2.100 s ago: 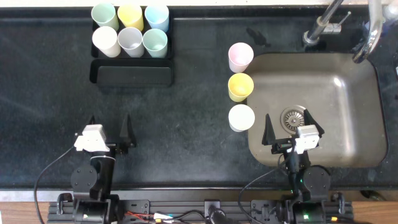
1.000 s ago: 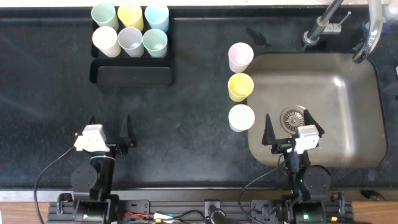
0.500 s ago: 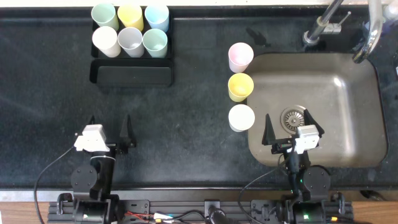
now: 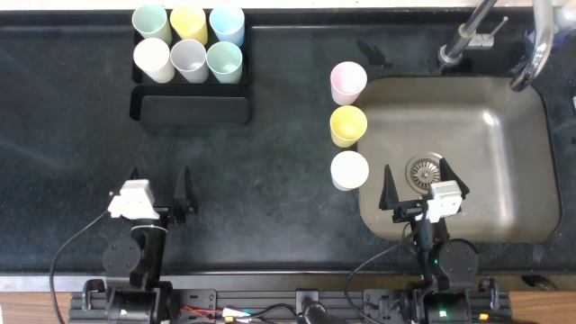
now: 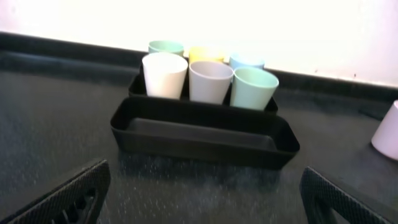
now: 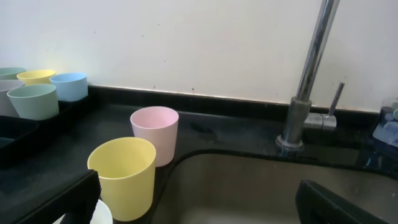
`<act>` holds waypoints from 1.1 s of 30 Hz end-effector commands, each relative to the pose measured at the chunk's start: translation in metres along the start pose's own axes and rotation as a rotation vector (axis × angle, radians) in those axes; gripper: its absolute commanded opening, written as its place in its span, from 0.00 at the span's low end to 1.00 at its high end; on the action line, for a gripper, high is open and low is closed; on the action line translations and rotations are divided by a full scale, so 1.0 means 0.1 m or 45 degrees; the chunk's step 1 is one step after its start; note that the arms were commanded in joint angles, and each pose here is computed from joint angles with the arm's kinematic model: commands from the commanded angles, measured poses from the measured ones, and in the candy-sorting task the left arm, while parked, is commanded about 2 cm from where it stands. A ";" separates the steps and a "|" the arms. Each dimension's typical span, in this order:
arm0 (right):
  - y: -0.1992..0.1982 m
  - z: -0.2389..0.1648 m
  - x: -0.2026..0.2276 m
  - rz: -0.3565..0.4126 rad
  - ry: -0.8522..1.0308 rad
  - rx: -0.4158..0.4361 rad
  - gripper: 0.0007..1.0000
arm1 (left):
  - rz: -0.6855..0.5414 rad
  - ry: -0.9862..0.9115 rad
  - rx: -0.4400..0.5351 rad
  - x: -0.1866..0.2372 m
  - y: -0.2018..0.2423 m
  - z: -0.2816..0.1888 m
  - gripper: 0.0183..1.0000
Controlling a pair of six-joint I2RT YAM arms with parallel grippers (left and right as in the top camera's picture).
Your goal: Store Cups
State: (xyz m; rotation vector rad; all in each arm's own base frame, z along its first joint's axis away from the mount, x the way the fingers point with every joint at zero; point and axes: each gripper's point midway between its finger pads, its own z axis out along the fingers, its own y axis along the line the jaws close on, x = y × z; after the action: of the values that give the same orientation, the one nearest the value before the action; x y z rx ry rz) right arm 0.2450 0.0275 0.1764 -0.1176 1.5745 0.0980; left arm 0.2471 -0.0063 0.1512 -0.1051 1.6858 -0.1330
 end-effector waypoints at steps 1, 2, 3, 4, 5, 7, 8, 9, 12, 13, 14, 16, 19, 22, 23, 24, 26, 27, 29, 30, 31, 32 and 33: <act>-0.02 0.00 0.04 0.000 0.000 0.014 1.00 | -0.012 0.016 0.055 -0.35 -0.12 0.00 1.00; -0.02 0.00 0.04 0.000 0.001 0.014 1.00 | -0.012 0.032 0.065 -0.42 -0.15 0.01 1.00; -0.02 0.00 0.04 0.000 0.001 0.014 1.00 | -0.013 0.051 0.077 -0.52 -0.18 0.03 1.00; -0.02 0.00 0.04 0.000 0.000 0.014 0.99 | -0.014 0.073 0.095 -0.62 -0.23 0.06 1.00; -0.02 0.00 0.04 0.000 0.001 0.014 1.00 | -0.016 0.095 0.113 -0.70 -0.27 0.09 1.00; -0.02 0.00 0.04 0.000 0.001 0.014 1.00 | -0.022 0.156 0.153 -0.87 -0.36 0.19 1.00; -0.02 0.00 0.04 0.000 0.000 0.014 1.00 | -0.027 0.194 0.180 -0.95 -0.42 0.26 1.00; -0.02 0.00 0.04 0.000 0.001 0.014 1.00 | -0.039 0.240 0.200 -1.01 -0.47 0.33 1.00; -0.02 0.00 0.04 0.000 0.001 0.014 1.00 | -0.104 0.374 0.232 -1.17 -0.63 0.55 1.00; -0.02 0.00 0.04 0.000 0.001 0.014 1.00 | -0.119 0.415 0.244 -1.21 -0.68 0.62 1.00; -0.02 0.00 0.04 0.000 0.001 0.014 1.00 | -0.140 0.456 0.254 -1.25 -0.75 0.70 1.00; -0.02 0.00 0.04 0.000 0.001 0.014 1.00 | -0.167 0.527 0.276 -1.32 -0.89 0.85 1.00; -0.02 0.00 0.04 0.000 0.001 0.014 1.00 | -0.174 0.608 0.326 -1.41 -1.15 1.04 1.00; -0.02 0.00 0.04 0.000 0.001 0.014 1.00 | -0.201 0.678 0.331 -1.45 -1.39 1.22 1.00; -0.02 0.00 0.04 0.000 0.001 0.014 0.99 | -0.214 0.700 0.318 -1.45 -1.47 1.27 1.00; -0.02 0.00 0.04 0.000 0.001 0.014 1.00 | -0.214 0.721 0.312 -1.43 -1.53 1.32 1.00; -0.02 0.00 0.04 0.000 0.000 0.014 1.00 | -0.218 0.773 0.298 -1.40 -1.70 1.41 1.00; -0.02 0.00 0.04 0.000 0.001 0.014 1.00 | -0.221 0.797 0.294 -1.38 -1.77 1.44 1.00; -0.02 0.00 0.04 0.000 0.000 0.014 1.00 | -0.224 0.864 0.286 -1.30 -1.95 1.50 1.00; -0.02 0.00 0.04 0.000 0.001 0.014 1.00 | -0.226 0.892 0.281 -1.26 -2.02 1.52 1.00; -0.02 0.00 0.04 0.000 0.001 0.014 1.00 | -0.230 0.925 0.276 -1.21 -2.11 1.53 1.00; -0.02 0.00 0.04 0.000 0.001 0.014 1.00 | -0.233 0.957 0.268 -1.16 -2.19 1.55 1.00; -0.02 0.00 0.04 0.000 0.001 0.014 1.00 | -0.234 0.983 0.261 -1.10 -2.27 1.56 1.00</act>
State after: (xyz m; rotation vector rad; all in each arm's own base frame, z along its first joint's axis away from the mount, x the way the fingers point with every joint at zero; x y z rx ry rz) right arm 0.2450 0.0275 0.1757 -0.1176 1.5776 0.0981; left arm 0.4060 -0.2012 0.2709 0.0182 2.4113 -0.5305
